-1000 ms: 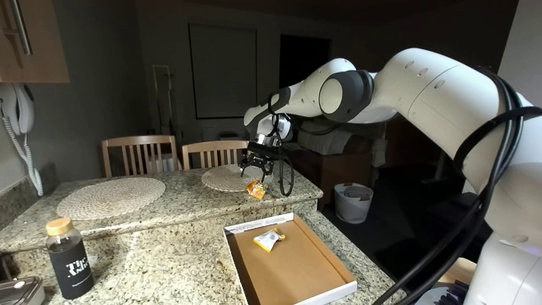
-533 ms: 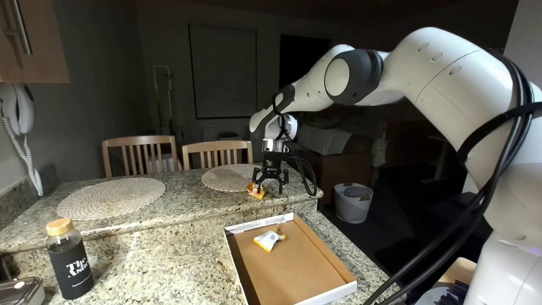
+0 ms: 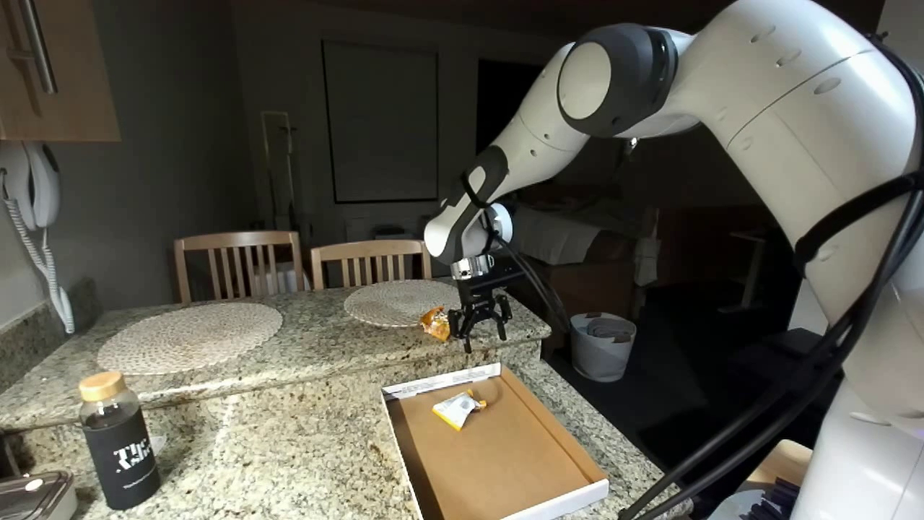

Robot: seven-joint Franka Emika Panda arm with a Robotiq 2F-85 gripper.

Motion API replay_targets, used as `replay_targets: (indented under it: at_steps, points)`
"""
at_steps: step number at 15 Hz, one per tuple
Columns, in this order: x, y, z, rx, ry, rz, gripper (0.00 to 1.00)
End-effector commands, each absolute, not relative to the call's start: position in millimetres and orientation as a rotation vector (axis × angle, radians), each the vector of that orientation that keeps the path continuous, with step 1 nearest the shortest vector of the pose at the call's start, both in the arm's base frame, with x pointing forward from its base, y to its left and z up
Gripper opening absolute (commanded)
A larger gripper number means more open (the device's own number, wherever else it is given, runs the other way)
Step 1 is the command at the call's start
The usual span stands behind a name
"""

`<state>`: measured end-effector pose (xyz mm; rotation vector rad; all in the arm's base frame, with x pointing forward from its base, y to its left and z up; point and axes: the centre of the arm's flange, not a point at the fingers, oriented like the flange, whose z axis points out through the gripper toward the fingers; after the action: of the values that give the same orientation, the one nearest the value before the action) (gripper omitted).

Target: Pick up the packets on the lower counter and put them on the upper counter

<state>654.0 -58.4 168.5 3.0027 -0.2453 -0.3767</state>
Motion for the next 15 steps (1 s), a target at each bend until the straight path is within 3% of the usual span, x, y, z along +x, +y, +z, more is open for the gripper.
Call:
replay_targets:
  at_steps: [1,6,15]
  points:
    - [655,-57,169,3.003,-0.243,-0.379,1.00]
    - [666,-55,153,2.991,-0.308,-0.387,1.00]
    - [612,-45,110,3.120,-0.739,-0.131,1.00]
